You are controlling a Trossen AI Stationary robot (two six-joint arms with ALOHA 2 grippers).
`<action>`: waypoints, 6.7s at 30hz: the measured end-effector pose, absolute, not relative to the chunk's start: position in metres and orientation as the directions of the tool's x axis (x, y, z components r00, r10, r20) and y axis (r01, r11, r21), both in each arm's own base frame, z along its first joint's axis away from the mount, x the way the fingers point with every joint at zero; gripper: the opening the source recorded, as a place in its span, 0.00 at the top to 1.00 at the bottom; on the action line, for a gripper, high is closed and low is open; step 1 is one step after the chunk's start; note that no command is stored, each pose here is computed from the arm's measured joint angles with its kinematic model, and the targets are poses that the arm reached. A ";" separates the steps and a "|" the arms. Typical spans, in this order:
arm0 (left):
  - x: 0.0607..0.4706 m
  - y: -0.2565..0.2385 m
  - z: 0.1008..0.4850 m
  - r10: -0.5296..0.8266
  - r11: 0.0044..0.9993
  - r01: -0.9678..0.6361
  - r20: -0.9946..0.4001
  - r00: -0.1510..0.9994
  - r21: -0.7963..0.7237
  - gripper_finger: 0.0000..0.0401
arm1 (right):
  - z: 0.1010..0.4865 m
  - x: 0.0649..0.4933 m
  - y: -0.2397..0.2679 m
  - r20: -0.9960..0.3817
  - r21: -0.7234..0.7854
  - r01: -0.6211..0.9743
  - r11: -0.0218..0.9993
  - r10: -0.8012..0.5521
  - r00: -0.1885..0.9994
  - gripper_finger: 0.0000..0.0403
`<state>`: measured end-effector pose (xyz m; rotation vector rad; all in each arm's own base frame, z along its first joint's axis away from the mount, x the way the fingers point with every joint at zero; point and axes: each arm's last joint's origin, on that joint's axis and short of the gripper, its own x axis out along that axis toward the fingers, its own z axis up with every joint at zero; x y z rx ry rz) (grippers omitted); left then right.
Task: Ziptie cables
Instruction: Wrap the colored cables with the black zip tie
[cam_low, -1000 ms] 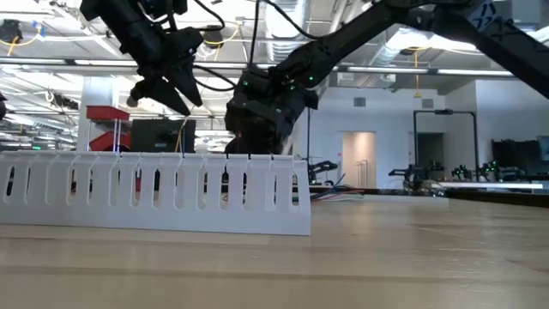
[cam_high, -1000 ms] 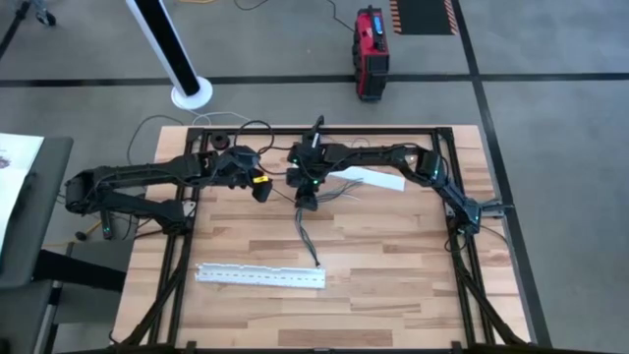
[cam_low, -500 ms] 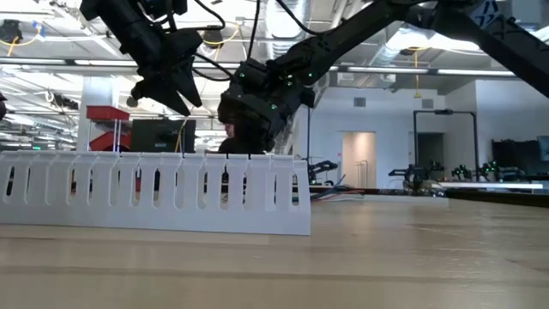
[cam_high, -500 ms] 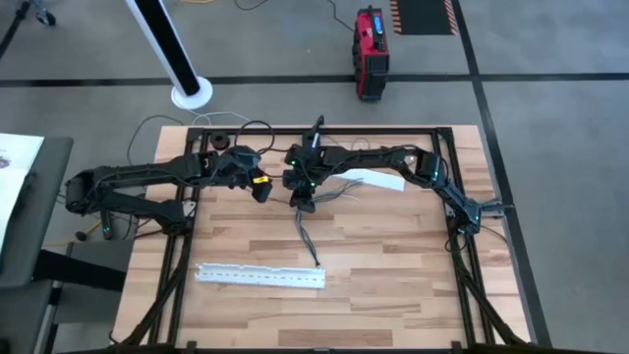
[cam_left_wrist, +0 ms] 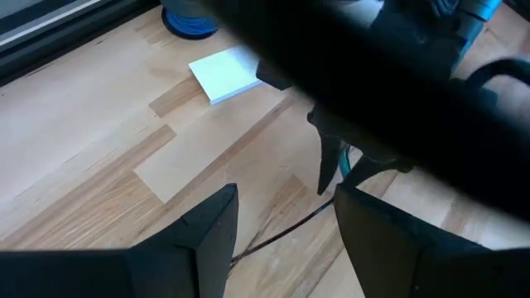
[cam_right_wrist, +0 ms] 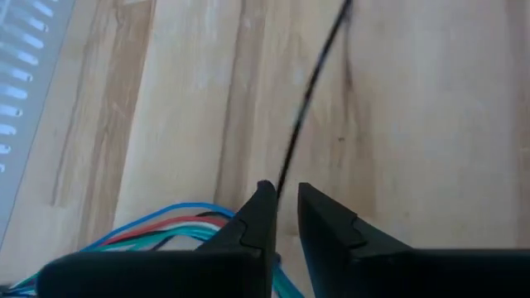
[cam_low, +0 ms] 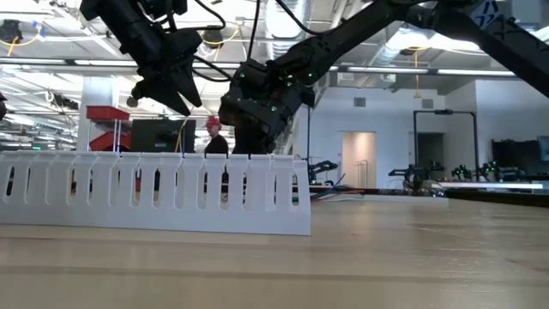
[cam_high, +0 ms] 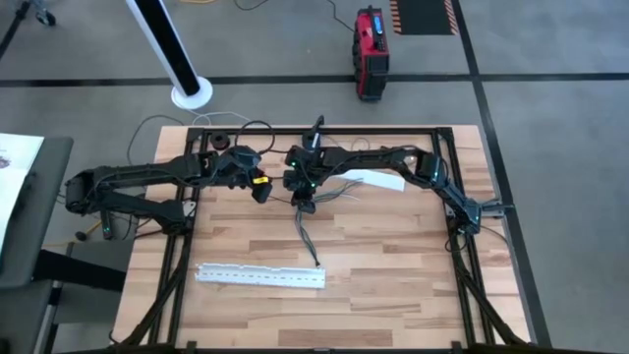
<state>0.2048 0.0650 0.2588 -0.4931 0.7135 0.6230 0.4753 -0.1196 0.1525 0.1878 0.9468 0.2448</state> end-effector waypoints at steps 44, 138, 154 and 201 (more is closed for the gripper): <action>0.214 0.070 0.254 0.463 0.641 -0.706 -0.581 0.669 -0.302 0.51 | 0.362 0.395 -0.151 -0.470 0.316 0.268 0.910 -0.095 0.878 1.00; 0.244 0.034 0.307 0.683 0.729 -0.685 -0.054 0.728 -0.011 0.78 | 0.360 0.431 -0.118 -0.323 0.632 0.347 0.693 -0.171 0.931 1.00; 0.244 0.034 0.294 0.710 0.698 -0.716 -0.138 0.691 0.006 0.96 | 0.332 0.441 -0.127 -0.409 0.615 0.413 0.672 -0.176 0.895 1.00; 0.216 0.029 0.285 0.590 0.782 -0.623 -0.305 0.748 -0.016 0.81 | 0.343 0.434 -0.129 -0.391 0.508 0.376 0.775 -0.182 0.902 1.00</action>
